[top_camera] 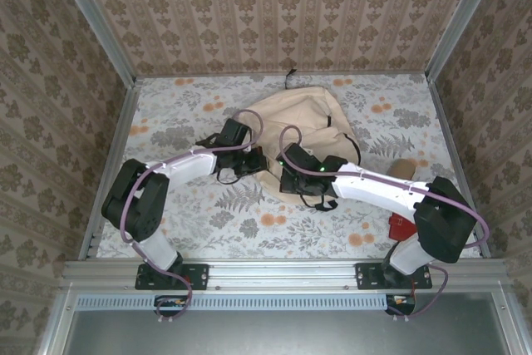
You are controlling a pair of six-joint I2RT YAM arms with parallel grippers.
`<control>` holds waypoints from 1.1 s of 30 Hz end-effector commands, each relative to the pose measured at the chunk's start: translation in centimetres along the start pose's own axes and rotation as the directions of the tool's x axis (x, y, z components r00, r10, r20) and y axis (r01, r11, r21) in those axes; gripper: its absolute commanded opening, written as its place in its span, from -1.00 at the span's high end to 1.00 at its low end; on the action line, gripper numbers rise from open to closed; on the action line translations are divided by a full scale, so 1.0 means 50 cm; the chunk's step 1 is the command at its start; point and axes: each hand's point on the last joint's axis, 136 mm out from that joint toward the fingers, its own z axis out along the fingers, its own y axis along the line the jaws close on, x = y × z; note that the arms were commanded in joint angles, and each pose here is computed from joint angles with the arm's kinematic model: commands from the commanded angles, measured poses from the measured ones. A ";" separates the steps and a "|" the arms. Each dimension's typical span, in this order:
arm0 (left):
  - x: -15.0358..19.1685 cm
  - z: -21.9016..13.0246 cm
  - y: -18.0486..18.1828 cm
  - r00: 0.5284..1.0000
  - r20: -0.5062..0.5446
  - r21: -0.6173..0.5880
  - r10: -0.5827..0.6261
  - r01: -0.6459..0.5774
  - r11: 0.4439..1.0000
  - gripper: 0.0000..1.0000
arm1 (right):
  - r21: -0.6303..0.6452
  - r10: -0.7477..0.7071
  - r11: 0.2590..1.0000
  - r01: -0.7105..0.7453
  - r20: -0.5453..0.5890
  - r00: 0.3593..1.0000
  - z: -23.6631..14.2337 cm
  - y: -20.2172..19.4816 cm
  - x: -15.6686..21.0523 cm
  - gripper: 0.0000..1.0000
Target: Pack books, pencil case, and school supplies into a backpack
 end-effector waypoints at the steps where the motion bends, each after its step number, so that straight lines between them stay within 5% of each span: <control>1: -0.036 -0.031 0.029 0.996 0.083 -0.055 0.013 -0.009 0.998 1.00 | 0.184 -0.062 0.981 0.055 0.031 0.998 -0.042 -0.075 -0.002 1.00; 11: -0.051 -0.058 0.079 0.992 0.126 -0.096 -0.022 0.034 0.995 1.00 | 0.353 -0.110 0.933 0.065 0.110 0.988 -0.086 -0.147 -0.028 1.00; 26: -0.099 -0.144 0.183 0.964 0.252 -0.185 -0.089 0.138 0.973 1.00 | 0.415 -0.154 0.908 0.056 0.206 0.966 -0.132 -0.159 -0.080 1.00; 29: -0.102 -0.151 0.191 0.961 0.260 -0.184 -0.098 0.149 0.972 1.00 | 0.282 -0.188 0.949 0.140 0.153 0.970 -0.102 -0.098 -0.069 1.00; 33: -0.115 -0.165 0.201 0.953 0.284 -0.184 -0.106 0.162 0.969 1.00 | -0.065 -0.224 0.972 0.226 0.045 0.974 -0.055 0.041 -0.023 1.00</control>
